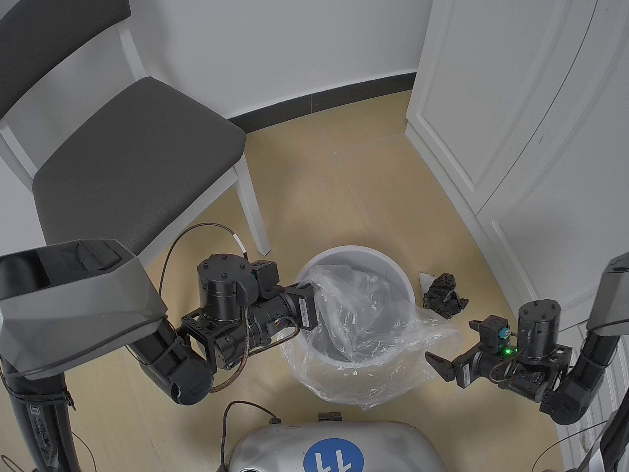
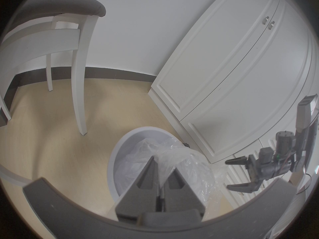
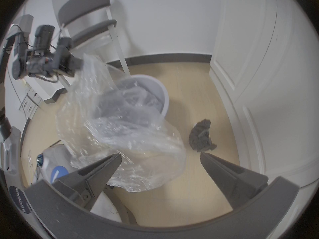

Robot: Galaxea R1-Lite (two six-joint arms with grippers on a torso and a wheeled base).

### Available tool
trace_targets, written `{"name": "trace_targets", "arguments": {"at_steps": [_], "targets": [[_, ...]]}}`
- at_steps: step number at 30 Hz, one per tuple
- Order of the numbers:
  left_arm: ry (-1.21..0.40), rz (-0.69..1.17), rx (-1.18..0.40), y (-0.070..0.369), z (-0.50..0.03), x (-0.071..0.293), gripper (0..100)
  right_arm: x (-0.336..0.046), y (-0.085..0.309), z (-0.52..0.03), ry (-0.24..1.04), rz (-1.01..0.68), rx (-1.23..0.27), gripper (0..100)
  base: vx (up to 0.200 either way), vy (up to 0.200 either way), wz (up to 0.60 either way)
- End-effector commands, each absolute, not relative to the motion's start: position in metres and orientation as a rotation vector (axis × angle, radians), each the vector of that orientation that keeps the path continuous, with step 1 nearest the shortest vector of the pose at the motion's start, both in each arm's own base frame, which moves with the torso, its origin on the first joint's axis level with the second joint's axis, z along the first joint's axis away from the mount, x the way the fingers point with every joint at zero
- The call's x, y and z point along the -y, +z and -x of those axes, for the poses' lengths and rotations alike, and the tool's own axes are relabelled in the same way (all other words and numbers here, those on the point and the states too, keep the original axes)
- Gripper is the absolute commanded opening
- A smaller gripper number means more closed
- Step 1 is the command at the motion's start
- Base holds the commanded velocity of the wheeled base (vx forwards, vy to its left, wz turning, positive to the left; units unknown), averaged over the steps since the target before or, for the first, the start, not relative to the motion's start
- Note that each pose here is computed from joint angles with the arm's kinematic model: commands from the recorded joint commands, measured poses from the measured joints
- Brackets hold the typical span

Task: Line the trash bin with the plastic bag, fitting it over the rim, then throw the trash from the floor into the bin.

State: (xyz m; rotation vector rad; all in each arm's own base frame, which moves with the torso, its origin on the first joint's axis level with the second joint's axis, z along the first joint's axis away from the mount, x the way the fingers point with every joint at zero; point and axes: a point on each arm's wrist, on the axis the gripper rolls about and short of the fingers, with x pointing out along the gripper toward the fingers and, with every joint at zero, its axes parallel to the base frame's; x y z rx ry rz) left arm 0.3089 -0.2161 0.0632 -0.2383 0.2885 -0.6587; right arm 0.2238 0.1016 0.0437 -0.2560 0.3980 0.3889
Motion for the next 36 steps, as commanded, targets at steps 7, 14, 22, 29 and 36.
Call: {"name": "trace_targets", "arguments": {"at_steps": [7, 14, 22, 29, 36], "targets": [[-0.657, 0.238, -0.291, 0.062, -0.31, 0.216, 0, -0.149, 0.058, -0.202, 0.514, 0.148, -0.328, 100, 0.0, 0.0, 0.0], [-0.648, 0.228, -0.315, 0.068, -0.306, 0.212, 0, -0.162, 0.02, -0.197, 0.497, 0.223, -0.369, 100, 0.0, 0.0, 0.0], [-0.63, 0.222, -0.345, 0.069, -0.308, 0.208, 0, -0.179, 0.034, -0.227, 0.542, 0.505, -0.171, 100, 0.0, 0.0, 0.0], [-0.63, 0.221, -0.346, 0.068, -0.308, 0.208, 0, -0.199, 0.028, -0.242, 0.601, 0.554, -0.171, 100, 0.0, 0.0, 0.0], [-0.63, 0.222, -0.343, 0.069, -0.309, 0.208, 0, -0.207, 0.006, -0.252, 0.631, 0.589, -0.221, 100, 0.0, 0.0, 0.0]]}}
